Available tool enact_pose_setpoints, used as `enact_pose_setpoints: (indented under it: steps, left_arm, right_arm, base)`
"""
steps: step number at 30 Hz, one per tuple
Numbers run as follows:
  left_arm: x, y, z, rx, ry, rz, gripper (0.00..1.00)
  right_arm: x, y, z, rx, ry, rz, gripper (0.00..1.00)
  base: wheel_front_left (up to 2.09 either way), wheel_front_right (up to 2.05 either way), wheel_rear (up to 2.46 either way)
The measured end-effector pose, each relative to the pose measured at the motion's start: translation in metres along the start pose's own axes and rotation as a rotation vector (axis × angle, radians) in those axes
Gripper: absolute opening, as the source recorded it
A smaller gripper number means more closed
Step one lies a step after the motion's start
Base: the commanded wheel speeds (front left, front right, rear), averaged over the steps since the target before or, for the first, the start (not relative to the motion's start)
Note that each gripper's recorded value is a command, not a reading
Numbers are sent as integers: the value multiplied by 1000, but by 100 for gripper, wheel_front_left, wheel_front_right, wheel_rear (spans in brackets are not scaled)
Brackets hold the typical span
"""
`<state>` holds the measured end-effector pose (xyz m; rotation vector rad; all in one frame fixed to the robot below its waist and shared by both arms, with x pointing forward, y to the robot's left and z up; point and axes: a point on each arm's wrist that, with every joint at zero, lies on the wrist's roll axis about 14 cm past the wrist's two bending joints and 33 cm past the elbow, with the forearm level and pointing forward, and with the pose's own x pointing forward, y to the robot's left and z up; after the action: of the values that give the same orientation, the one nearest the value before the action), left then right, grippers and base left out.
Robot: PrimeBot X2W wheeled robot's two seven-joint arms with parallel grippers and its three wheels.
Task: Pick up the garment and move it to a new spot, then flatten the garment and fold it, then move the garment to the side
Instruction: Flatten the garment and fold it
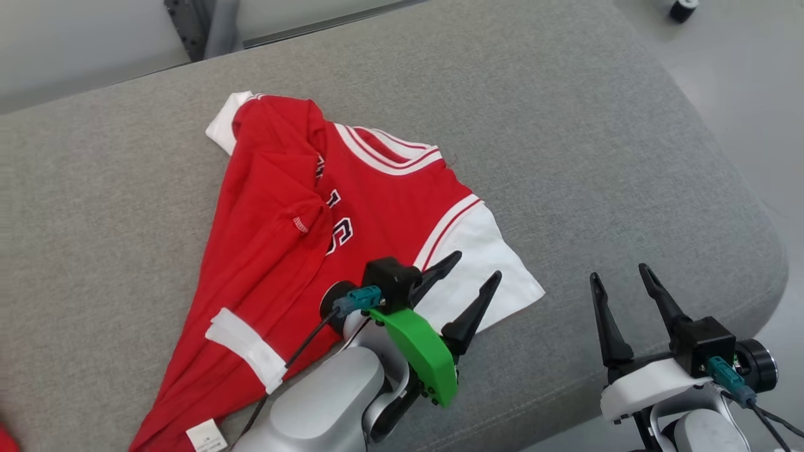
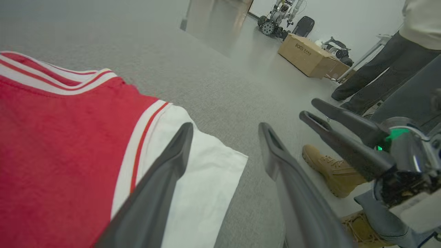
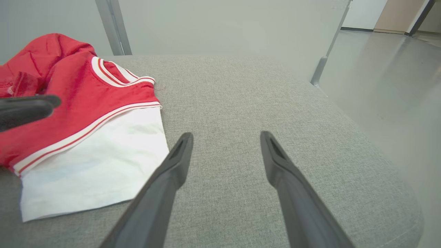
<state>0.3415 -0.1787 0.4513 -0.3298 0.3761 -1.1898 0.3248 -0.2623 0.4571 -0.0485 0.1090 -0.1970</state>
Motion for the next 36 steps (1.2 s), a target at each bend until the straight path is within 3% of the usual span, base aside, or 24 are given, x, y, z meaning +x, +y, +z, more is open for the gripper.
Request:
enact_pose_setpoints:
  steps: [5, 8, 11, 12, 16, 26, 36]
  left_arm:
    - [-16, 12, 33, -51, -141, 99, 100]
    - [-41, 38, 66, 2, -259, 233, 100]
    - [-85, 67, 68, 52, -306, 402, 100]
    - [-119, 85, 66, 92, -322, 520, 100]
    - [-180, 105, 58, 131, -342, 714, 100]
    - [-285, 106, 38, 176, -375, 1017, 100]
    - [-338, 90, 16, 171, -392, 1145, 100]
  right_arm:
    - [9, 14, 6, -21, -24, 49, 100]
    - [15, 25, 15, -26, -56, 83, 100]
    - [20, 33, 24, -37, -86, 115, 100]
    - [22, 41, 29, -39, -105, 141, 100]
    - [23, 51, 37, -49, -134, 179, 100]
    - [16, 66, 38, -79, -142, 255, 100]
    - [2, 52, 40, -82, -154, 221, 100]
  base:
    - [0, 0, 0]
    - [0, 0, 0]
    - [0, 0, 0]
    - [0, 0, 0]
    - [0, 0, 0]
    - [0, 0, 0]
    - [0, 0, 0]
